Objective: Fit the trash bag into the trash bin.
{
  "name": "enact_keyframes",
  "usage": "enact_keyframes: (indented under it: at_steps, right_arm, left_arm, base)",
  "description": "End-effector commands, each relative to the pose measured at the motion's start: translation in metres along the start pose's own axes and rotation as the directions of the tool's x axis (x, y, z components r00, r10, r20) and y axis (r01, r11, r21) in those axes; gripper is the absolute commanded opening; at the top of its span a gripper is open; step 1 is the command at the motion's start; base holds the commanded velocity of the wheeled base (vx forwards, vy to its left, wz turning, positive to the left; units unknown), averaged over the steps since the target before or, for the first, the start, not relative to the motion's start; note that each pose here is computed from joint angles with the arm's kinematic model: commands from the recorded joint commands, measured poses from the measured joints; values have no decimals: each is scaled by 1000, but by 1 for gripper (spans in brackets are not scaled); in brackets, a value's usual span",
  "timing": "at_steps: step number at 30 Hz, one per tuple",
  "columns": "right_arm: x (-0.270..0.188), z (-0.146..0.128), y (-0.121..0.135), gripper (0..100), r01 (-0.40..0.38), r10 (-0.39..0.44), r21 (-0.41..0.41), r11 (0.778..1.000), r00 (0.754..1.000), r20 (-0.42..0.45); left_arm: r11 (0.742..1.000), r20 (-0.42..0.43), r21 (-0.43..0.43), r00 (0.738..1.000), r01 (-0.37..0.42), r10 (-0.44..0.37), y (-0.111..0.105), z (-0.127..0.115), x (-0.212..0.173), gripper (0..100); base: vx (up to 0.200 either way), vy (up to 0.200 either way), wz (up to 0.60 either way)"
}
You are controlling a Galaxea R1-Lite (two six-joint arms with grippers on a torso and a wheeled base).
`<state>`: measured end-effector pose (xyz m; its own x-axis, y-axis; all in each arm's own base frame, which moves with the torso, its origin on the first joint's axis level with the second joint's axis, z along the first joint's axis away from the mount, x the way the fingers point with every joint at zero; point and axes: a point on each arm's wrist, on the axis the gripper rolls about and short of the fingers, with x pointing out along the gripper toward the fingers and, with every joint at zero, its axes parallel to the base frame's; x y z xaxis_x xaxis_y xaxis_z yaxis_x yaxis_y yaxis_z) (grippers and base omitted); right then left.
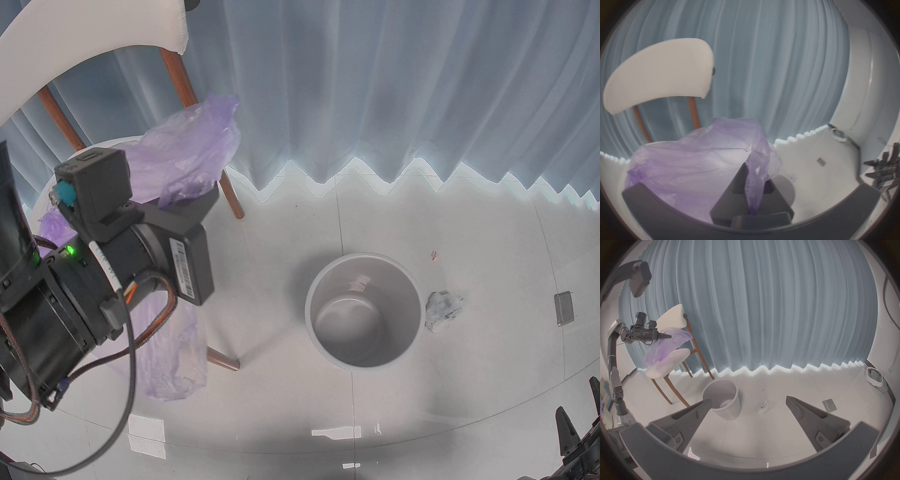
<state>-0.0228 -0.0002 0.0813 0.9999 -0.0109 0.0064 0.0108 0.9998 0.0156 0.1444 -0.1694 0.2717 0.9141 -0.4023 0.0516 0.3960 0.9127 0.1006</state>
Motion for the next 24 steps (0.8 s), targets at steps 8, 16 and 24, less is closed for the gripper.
enact_keyframes:
  at_steps: [8,16,24]
  right_arm:
    - [0,-5,0,100,0,0,3,1000,1000,0]
    - [0,-5,0,100,1,-1,3,1000,1000,0]
    - [0,-5,0,100,1,-1,4,1000,1000,0]
  left_arm:
    - [860,151,-362,933,359,-326,-18,36,13,0]
    - [765,198,-426,875,482,-441,-37,48,21,0]
    - [608,302,-513,790,607,-534,-59,80,22,0]
  base:
    - [0,0,0]
    - [0,0,0]
    - [0,0,0]
